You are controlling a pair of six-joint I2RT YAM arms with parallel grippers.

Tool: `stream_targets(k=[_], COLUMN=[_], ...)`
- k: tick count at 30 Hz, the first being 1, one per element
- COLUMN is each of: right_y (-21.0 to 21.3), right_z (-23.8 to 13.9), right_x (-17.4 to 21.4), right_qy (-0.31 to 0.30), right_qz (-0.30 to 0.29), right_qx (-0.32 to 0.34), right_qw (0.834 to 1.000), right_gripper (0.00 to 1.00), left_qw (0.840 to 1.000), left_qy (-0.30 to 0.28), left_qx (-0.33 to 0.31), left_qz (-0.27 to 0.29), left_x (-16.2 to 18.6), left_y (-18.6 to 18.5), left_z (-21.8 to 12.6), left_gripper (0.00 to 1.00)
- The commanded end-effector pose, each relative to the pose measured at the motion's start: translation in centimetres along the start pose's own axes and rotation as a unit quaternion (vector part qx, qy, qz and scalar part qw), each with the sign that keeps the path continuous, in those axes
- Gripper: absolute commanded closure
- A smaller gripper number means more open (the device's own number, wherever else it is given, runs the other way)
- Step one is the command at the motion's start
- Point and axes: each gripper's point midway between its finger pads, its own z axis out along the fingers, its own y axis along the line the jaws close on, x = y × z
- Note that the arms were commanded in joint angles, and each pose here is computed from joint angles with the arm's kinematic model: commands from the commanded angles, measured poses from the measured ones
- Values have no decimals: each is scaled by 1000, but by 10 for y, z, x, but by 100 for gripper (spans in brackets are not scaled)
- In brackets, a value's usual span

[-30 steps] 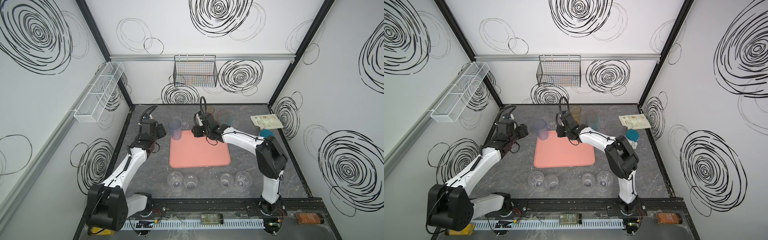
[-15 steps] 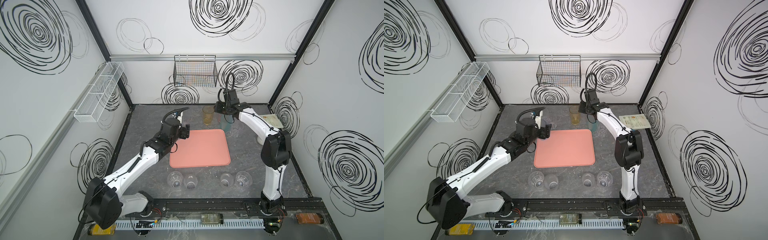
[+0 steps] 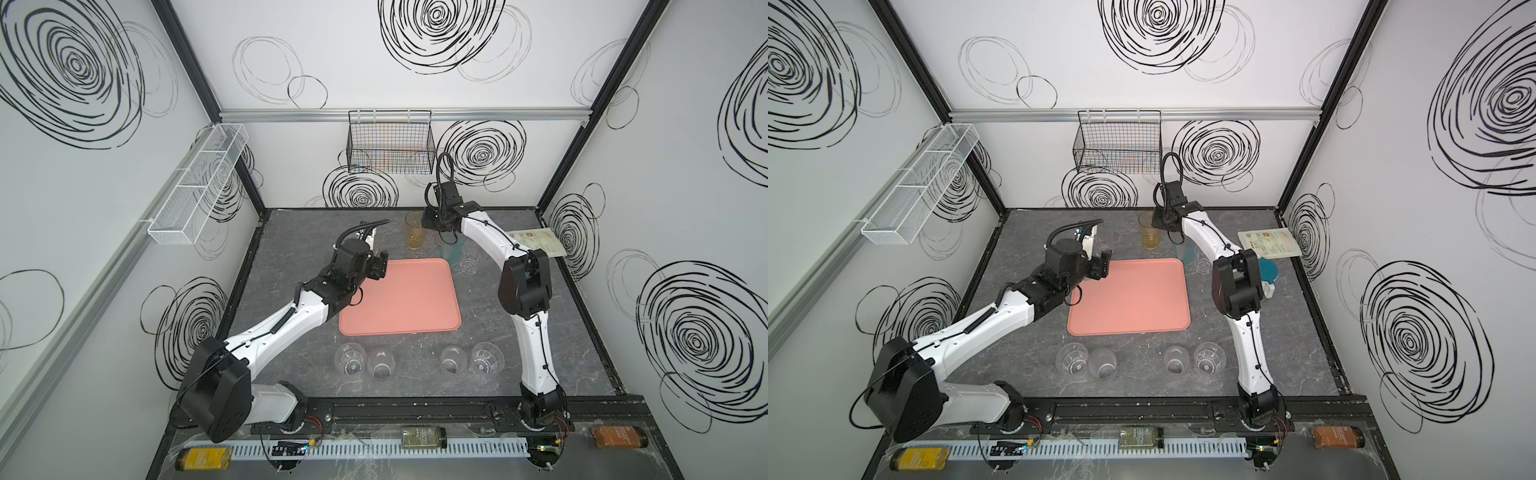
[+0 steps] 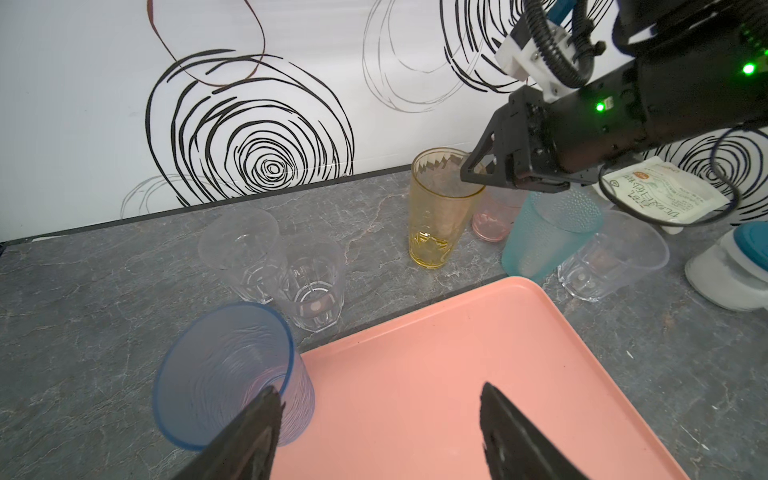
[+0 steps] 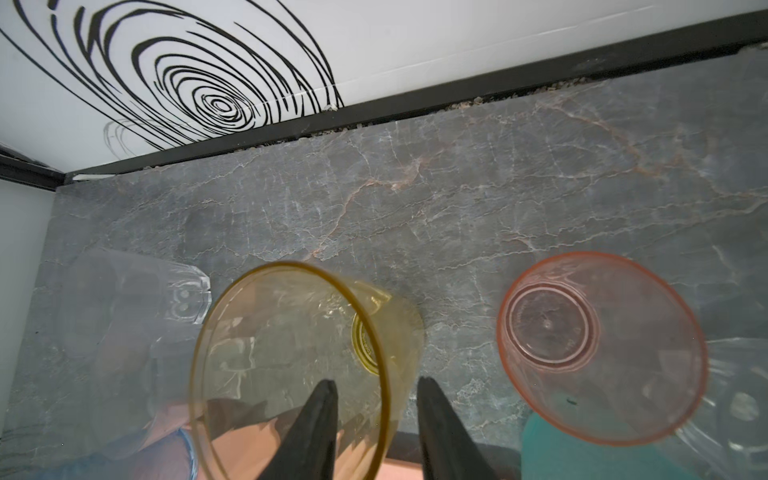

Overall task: Place the glasses into the tray
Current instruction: 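Lift the yellow glass with right gripper and carry it over the tray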

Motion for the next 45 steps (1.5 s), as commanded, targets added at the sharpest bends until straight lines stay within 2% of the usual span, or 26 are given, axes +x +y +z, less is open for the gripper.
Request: stream_targets(k=[1, 4, 16, 26, 35, 39, 45], right_y=[-7, -7, -13, 11, 21, 30, 47], right_z=[0, 2, -29, -72, -108, -121, -136], right_x=[-10, -9, -14, -25, -8, 13, 66], right_qy=[-10, -9, -20, -43, -46, -31, -6], right_qz=[-7, -17, -41, -62, -73, -84, -104], right_qx=[18, 28, 77, 60, 48, 42, 17], right_qw=[1000, 999, 996, 995, 995, 995, 994], right_gripper=[69, 76, 96, 99, 100, 100, 100], left_qw=[1000, 1000, 999, 998, 995, 993, 988], left_qy=[-16, -13, -23, -32, -12, 4, 25], left_qx=[-3, -1, -20, -52, -89, -105, -124], left_qz=[5, 4, -15, -28, -32, -47, -84], left_x=[-3, -3, -10, -21, -5, -2, 6], left_y=[0, -1, 11, 38, 65, 80, 106], left_z=[3, 3, -9, -24, -36, -41, -52], left_gripper=[22, 22, 21, 21, 21, 21, 20])
